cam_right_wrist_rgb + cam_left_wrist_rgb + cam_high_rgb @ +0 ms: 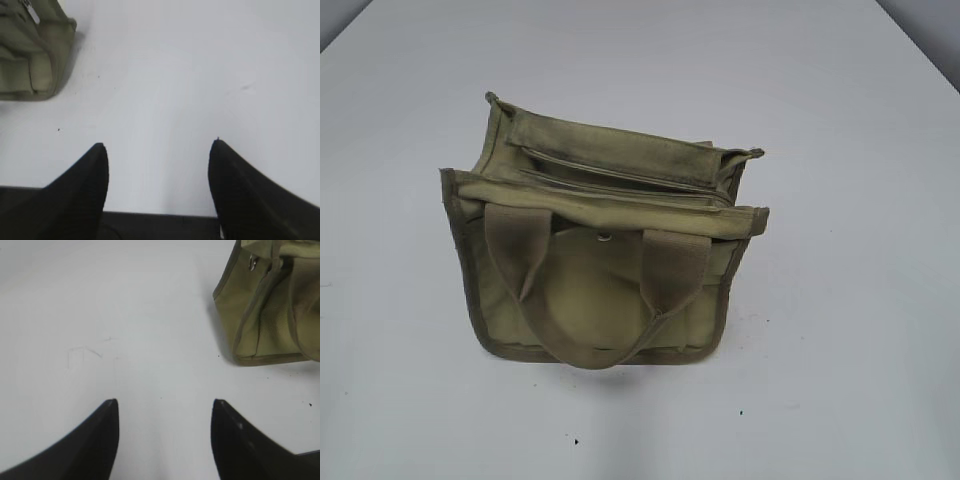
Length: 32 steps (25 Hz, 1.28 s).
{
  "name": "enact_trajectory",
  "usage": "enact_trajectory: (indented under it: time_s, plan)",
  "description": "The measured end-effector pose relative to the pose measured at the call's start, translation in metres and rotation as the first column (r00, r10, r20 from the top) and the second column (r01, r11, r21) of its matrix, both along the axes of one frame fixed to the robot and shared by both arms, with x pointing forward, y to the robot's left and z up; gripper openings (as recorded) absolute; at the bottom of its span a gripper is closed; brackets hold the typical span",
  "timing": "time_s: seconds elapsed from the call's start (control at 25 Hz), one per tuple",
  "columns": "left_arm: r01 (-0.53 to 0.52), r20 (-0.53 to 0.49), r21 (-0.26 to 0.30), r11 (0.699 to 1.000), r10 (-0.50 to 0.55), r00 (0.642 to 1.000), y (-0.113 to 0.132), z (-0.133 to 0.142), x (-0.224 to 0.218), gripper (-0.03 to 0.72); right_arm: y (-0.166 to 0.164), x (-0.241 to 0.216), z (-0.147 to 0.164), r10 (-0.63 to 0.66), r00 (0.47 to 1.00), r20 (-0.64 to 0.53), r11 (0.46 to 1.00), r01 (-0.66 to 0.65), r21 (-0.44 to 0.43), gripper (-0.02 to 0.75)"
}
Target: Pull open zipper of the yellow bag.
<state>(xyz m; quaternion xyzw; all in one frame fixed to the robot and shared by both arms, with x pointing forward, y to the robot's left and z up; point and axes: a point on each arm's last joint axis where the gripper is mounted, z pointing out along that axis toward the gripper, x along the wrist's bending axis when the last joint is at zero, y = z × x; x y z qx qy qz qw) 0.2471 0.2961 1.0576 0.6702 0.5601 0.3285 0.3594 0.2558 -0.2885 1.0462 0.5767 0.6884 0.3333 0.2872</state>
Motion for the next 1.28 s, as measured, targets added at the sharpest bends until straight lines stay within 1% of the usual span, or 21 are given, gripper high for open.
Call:
enact_trajectory:
  time_s: [0.12,0.2,0.28,0.6,1.28]
  plan:
    - [-0.002,0.035,-0.003,1.0,0.002,0.999,0.0,0.0,-0.006,0.454,0.0,-0.014,0.001,-0.01,0.995,0.096,1.0,0.009,0.011,0.489]
    - [-0.002,0.078,-0.006,1.0,0.002,0.997,0.001,0.0,-0.012,0.454,0.001,-0.022,0.001,-0.005,0.989,0.146,1.0,0.001,0.024,0.489]
    - [-0.002,0.104,-0.008,1.0,0.002,0.995,0.001,0.0,-0.016,0.454,0.003,-0.023,0.001,0.002,0.988,0.153,0.999,-0.008,0.038,0.489]
    - [-0.002,0.106,-0.008,1.0,0.002,0.994,0.001,0.0,-0.017,0.454,0.007,-0.024,0.002,0.023,0.987,0.158,0.996,-0.036,0.083,0.489]
    - [-0.002,0.106,-0.008,1.0,0.002,0.994,0.001,0.0,-0.017,0.454,0.007,-0.023,0.002,0.025,0.986,0.162,0.995,-0.04,0.092,0.489]
